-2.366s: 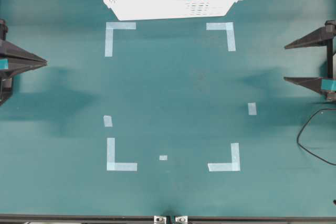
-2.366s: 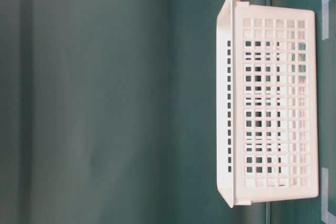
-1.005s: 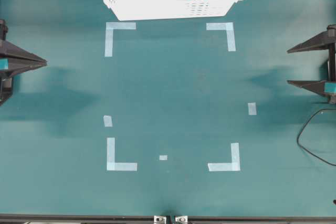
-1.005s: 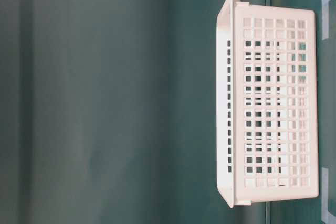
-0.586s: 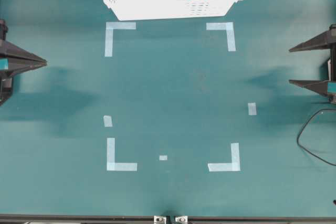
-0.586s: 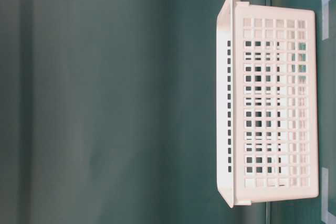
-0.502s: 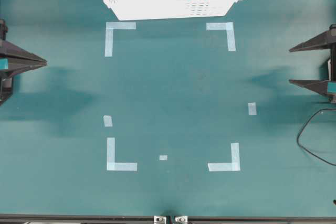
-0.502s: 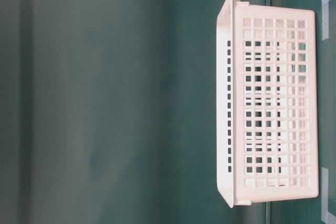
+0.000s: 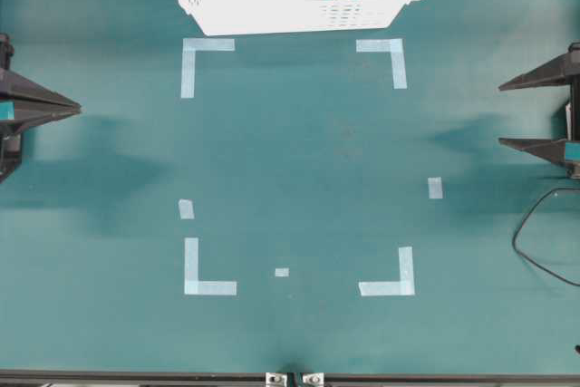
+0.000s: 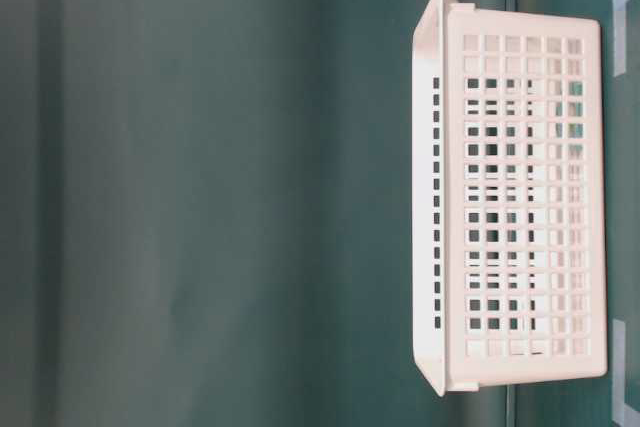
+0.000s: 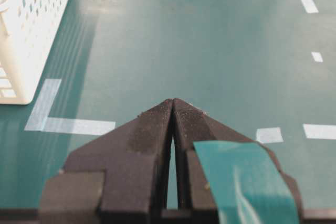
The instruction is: Put the tape in the middle into the white basket.
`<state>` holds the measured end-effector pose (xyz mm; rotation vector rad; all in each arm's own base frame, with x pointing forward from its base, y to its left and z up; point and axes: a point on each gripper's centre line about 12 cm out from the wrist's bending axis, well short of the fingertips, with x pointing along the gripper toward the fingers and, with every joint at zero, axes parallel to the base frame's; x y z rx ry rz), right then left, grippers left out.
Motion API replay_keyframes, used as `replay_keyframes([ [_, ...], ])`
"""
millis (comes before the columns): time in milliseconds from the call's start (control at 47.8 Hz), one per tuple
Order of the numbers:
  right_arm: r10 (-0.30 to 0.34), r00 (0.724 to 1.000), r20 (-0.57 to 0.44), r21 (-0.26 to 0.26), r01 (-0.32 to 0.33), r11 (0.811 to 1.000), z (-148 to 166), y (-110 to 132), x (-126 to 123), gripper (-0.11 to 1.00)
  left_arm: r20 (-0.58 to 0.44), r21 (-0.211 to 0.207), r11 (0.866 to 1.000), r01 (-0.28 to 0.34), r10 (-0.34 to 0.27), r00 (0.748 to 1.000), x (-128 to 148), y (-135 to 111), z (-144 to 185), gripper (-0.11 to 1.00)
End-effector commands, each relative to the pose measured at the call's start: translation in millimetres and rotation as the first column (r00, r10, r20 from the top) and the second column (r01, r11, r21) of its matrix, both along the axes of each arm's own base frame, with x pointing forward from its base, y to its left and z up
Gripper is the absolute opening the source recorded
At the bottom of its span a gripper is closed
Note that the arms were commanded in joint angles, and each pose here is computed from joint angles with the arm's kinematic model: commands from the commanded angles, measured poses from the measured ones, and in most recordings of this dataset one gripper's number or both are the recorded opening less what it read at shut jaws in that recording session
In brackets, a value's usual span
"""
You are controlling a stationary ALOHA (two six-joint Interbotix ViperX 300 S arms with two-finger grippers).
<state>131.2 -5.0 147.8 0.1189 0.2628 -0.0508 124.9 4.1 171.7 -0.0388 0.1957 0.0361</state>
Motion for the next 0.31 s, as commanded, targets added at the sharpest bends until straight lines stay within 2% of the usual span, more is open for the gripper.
replay_keyframes([
  [0,-0.001,1.0,0.006,-0.001,0.001,1.0,3.4,-0.3,2.1,1.0,0.014,0.001,1.0,-0.005,0.005,1.0,1.2,0.7,5.2,-0.11],
  [293,0.013,1.0,0.015,-0.025,-0.012,1.0,1.5,0.6,1.4,1.0,0.014,0.001,1.0,-0.005,0.005,1.0,1.2,0.7,5.2,-0.11],
])
